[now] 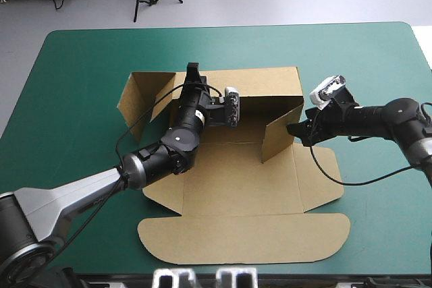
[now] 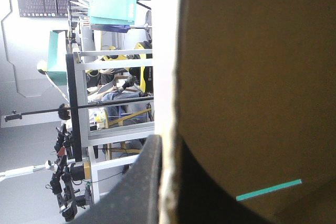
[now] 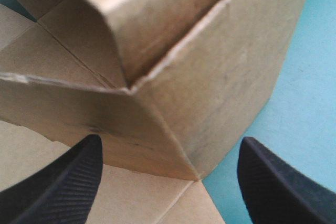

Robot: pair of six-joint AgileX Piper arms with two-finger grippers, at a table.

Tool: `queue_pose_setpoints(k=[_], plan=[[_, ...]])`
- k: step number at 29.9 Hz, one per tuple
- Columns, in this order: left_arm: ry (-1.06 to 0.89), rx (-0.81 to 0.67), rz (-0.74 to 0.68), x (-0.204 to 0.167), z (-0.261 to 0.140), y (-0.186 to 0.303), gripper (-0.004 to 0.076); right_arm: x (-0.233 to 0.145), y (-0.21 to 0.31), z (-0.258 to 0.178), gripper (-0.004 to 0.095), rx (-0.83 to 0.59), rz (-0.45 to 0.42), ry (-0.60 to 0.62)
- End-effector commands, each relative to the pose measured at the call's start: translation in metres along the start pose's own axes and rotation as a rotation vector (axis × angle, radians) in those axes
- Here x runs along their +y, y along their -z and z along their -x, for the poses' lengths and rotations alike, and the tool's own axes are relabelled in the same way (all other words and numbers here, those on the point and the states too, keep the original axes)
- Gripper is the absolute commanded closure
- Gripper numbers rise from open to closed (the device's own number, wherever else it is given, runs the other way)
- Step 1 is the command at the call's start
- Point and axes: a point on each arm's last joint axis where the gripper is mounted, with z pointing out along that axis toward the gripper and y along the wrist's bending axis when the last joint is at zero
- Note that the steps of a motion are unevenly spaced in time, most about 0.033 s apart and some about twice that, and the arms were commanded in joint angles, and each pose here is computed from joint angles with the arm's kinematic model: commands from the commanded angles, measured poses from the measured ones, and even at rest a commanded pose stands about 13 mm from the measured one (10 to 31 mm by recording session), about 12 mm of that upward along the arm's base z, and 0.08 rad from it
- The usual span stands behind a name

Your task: Fold the box

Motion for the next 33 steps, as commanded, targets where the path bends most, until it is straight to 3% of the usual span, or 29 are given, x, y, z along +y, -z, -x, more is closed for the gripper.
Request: queue_pose_setpoints(k=[1,5,11,16,20,24,27,29,33], plan=[[0.059,-0.029,-0.050,-0.006,0.005,0.002,0.0733,0.013,0.008,0.018,0.0210,-0.085,0.018,0.019],[0.066,-0.022,-0.056,-0.008,0.005,0.001,0.0733,0.024,-0.002,0.026,0.0211,-0.106,0.005,0.016],[0.113,0.006,-0.052,-0.007,0.003,0.001,0.0733,0.022,-0.011,0.041,0.0270,-0.204,-0.204,-0.086],[0.126,0.012,-0.053,-0.007,0.002,0.001,0.0733,0.019,-0.011,0.043,0.0347,-0.219,-0.264,-0.099],[0.173,-0.014,-0.059,-0.007,0.005,0.002,0.0733,0.016,-0.010,0.040,0.0495,-0.189,-0.303,-0.092],[0.201,-0.080,-0.078,-0.008,0.011,0.003,0.0730,0.021,-0.012,0.037,0.0712,-0.148,-0.244,-0.074],[0.202,-0.112,-0.088,-0.008,0.014,0.003,0.0684,0.023,-0.013,0.035,0.0851,-0.132,-0.219,-0.074],[0.204,-0.133,-0.088,-0.007,0.016,0.006,0.0610,0.023,-0.013,0.035,0.0927,-0.133,-0.221,-0.074],[0.221,-0.195,-0.086,-0.001,0.022,0.017,0.0436,0.019,-0.012,0.037,0.0926,-0.159,-0.257,-0.099]])
